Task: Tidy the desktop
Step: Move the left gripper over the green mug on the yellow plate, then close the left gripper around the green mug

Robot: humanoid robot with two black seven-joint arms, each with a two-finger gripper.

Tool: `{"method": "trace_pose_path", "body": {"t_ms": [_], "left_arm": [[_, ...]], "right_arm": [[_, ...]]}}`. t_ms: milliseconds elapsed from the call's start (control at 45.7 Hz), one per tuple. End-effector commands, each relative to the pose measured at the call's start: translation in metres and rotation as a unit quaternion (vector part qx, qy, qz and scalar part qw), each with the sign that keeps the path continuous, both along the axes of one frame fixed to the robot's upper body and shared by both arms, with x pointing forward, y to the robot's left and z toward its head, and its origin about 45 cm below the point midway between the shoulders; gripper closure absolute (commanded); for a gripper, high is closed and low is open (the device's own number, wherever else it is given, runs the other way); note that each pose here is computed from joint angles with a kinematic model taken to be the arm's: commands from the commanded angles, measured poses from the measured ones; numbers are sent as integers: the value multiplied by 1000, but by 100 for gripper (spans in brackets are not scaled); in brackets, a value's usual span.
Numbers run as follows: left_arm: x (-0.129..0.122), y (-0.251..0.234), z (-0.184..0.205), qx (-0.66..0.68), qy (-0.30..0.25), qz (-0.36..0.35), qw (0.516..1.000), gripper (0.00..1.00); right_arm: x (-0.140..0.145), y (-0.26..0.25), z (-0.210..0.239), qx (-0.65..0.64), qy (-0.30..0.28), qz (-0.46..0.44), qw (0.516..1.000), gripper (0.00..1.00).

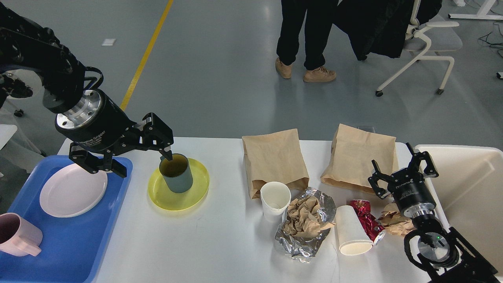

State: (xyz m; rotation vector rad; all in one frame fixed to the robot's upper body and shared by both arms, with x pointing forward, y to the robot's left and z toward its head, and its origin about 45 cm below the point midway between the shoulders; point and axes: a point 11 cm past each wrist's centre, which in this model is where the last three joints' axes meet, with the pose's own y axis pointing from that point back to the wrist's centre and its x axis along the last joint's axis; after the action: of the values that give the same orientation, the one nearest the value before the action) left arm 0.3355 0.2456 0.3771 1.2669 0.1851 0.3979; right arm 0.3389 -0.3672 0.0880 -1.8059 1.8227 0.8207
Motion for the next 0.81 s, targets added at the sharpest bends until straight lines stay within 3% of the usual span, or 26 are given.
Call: {"method": "trace_pose_path", "body": {"t_ms": [0, 109, 284, 460, 788], "left_arm": [[27, 30, -28, -4, -40, 40, 998, 4], [49, 58, -73, 0, -69, 74, 995, 4], [62, 75, -130, -3, -93, 122, 988, 7], [70, 73, -185, -7, -72, 179, 981, 7], [83, 54, -224, 26, -95, 229, 969, 7]], "right_arm": [[0, 0, 0, 0, 0, 0, 1000, 0], [0, 0, 0, 0, 0, 0, 1000, 0], [0, 0, 0, 0, 0, 0, 1000, 0], [0, 0, 0, 0, -1, 1, 1000, 0], [0, 0, 0, 1, -2, 2, 1000, 0]]}}
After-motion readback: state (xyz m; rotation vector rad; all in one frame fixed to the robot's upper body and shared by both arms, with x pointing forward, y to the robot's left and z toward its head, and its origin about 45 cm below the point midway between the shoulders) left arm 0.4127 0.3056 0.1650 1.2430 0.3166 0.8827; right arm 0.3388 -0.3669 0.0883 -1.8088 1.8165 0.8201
